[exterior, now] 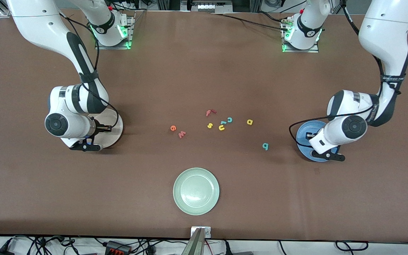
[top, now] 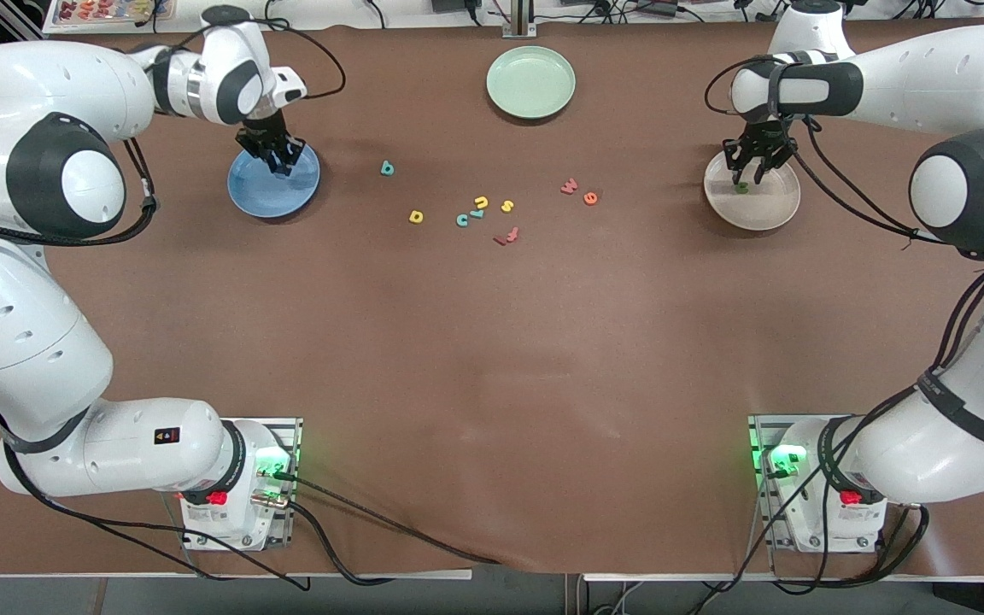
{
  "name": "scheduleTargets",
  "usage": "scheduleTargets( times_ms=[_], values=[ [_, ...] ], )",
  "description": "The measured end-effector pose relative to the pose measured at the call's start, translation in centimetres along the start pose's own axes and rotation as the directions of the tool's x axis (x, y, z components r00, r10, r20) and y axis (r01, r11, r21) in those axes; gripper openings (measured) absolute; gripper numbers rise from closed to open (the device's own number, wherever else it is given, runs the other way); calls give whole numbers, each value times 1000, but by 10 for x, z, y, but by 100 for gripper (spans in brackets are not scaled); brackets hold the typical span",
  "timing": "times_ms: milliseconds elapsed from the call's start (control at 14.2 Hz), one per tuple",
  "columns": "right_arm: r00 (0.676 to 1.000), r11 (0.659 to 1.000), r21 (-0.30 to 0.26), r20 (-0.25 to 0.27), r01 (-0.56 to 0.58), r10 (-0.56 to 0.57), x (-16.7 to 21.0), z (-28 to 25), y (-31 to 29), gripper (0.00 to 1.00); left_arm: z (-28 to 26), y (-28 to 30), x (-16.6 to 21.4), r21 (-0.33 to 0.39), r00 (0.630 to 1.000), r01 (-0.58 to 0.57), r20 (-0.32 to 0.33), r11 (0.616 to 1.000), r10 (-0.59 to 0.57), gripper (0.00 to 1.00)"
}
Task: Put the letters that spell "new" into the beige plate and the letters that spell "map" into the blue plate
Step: 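Grasp the orange e with the right gripper while the left grasps blue b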
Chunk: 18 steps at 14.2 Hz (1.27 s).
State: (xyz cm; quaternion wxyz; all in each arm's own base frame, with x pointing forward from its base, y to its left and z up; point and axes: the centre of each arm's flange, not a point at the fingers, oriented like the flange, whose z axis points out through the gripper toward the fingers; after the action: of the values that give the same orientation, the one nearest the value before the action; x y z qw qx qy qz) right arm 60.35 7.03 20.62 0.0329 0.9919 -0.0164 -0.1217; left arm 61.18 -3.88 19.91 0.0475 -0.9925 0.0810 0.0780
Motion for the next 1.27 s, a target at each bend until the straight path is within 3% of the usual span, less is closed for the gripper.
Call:
scheduleTargets(
  times_ms=[352, 563, 844, 985, 1266],
  values=[
    [994, 997, 9, -72, 78, -77, -4, -42, -58, 99, -24, 3, 6, 2, 999, -6, -50, 1000, 6, 71],
    [989, 992, 31, -91, 121, -117, -23, -51, -132, 100, -57, 44, 18, -15, 991, -68, -113, 998, 66, 99],
    [980, 986, 52, -136, 156, -147, -52, -48, -216, 97, -73, 139, 23, -33, 978, -149, -156, 988, 142, 100],
    [974, 982, 47, -146, 181, -173, -60, -42, -238, 83, -61, 172, 26, -60, 981, -101, -174, 993, 89, 100],
    [952, 967, 34, -188, 254, -244, -75, -29, -286, 73, -15, 191, 35, -118, 978, -51, -206, 992, 26, 100]
  ],
)
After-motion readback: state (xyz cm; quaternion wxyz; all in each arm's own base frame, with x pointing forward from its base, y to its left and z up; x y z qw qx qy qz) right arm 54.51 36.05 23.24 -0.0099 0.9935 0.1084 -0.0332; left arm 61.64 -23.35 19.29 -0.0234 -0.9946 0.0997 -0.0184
